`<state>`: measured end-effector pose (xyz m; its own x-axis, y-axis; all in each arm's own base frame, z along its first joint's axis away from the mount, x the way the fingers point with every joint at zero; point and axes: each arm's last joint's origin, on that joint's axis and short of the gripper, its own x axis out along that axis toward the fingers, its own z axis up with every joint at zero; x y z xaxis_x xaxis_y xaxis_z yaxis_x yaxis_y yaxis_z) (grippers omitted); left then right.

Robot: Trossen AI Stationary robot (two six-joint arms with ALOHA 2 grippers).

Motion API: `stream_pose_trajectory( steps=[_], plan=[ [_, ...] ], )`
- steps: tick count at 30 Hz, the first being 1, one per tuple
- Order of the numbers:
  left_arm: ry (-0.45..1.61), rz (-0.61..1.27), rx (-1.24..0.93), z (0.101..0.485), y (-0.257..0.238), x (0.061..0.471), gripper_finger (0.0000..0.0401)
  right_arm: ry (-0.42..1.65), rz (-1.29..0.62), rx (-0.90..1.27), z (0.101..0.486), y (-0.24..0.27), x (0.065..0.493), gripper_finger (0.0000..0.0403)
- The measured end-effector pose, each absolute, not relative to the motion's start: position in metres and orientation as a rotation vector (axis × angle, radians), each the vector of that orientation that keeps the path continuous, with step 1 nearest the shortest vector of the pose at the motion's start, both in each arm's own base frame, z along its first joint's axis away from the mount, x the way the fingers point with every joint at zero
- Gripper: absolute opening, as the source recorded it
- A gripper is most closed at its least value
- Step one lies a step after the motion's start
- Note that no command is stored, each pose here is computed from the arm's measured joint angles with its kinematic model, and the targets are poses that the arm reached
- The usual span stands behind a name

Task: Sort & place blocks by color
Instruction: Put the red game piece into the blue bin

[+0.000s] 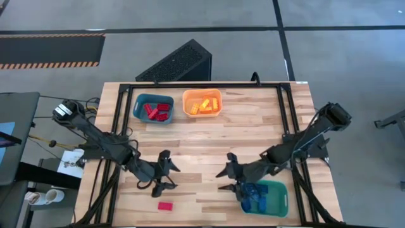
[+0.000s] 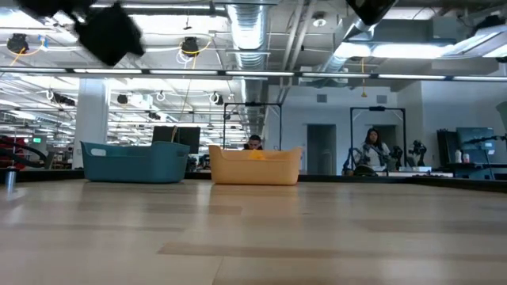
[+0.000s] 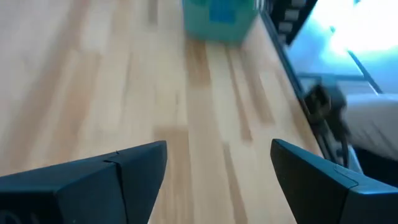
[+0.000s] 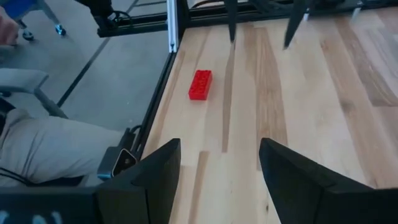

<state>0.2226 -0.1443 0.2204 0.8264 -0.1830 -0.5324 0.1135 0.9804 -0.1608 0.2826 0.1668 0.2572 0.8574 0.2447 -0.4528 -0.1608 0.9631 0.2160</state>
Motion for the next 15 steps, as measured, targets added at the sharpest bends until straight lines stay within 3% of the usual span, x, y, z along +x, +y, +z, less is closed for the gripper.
stream_pose_trajectory(
  steps=[6, 15],
  plan=[
    [0.685, -0.184, -0.260, 0.197, -0.151, 0.204, 0.0272, 0.496, 0.204, 0.181, 0.257, 0.161, 0.286, 0.0238],
    [0.717, -0.281, -0.266, 0.185, -0.184, 0.178, 0.0272, 0.492, 0.161, 0.194, 0.257, 0.150, 0.292, 0.0238]
  ],
)
